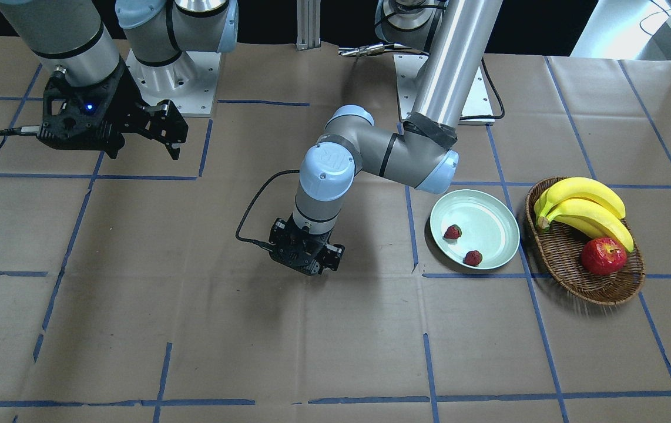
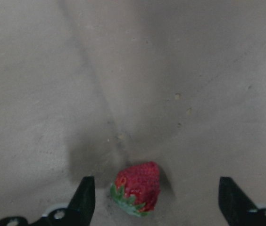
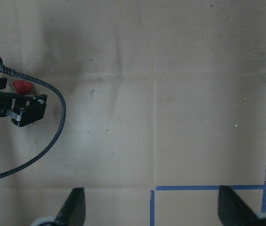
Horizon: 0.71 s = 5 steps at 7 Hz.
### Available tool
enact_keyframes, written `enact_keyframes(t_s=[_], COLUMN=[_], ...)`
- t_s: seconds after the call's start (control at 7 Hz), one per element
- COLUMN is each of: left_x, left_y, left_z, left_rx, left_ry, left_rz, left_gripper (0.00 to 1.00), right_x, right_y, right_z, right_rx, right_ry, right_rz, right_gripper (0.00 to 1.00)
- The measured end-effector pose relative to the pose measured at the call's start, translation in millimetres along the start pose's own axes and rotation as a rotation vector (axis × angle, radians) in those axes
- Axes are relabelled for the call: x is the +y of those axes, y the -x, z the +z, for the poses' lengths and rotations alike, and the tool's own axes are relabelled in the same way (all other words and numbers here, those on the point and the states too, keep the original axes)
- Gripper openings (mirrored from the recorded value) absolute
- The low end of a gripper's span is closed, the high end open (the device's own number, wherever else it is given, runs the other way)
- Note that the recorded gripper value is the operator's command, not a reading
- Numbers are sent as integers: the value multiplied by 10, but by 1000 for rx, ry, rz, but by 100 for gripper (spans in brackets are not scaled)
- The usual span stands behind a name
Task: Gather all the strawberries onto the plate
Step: 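Release the strawberry at center and withdraw the right gripper while the left grasps it, then carry the strawberry onto the green plate and open the left gripper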
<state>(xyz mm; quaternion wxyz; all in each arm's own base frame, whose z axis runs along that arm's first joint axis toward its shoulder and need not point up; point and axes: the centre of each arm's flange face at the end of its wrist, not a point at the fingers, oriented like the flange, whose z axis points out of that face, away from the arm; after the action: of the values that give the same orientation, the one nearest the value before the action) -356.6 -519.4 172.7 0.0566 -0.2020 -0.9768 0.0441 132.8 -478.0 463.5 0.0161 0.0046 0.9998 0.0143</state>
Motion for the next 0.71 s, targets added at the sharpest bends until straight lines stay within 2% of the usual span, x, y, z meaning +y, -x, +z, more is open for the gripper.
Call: enact_keyframes(t_s=[0.14,0.29,0.43,0.71], left_x=[6,4,0,-3], left_y=[6,19,25,31], left_z=[12,5,-15,-81], left_rx=[-13,-29,-38,-52], left_ry=[3,1,-2,-12], left_rz=[8,10,11,10], left_gripper=[24,4,0,0], right_x=[133,198,210,110], right_y=[-11,-31,-52,-66], right_z=[-26,-52,-96,-144], right_rx=[9,32,55,66], right_ry=[-12,-18,-25,-23], right_rz=[-13,-15,-13,8], right_gripper=[100,100,100,100])
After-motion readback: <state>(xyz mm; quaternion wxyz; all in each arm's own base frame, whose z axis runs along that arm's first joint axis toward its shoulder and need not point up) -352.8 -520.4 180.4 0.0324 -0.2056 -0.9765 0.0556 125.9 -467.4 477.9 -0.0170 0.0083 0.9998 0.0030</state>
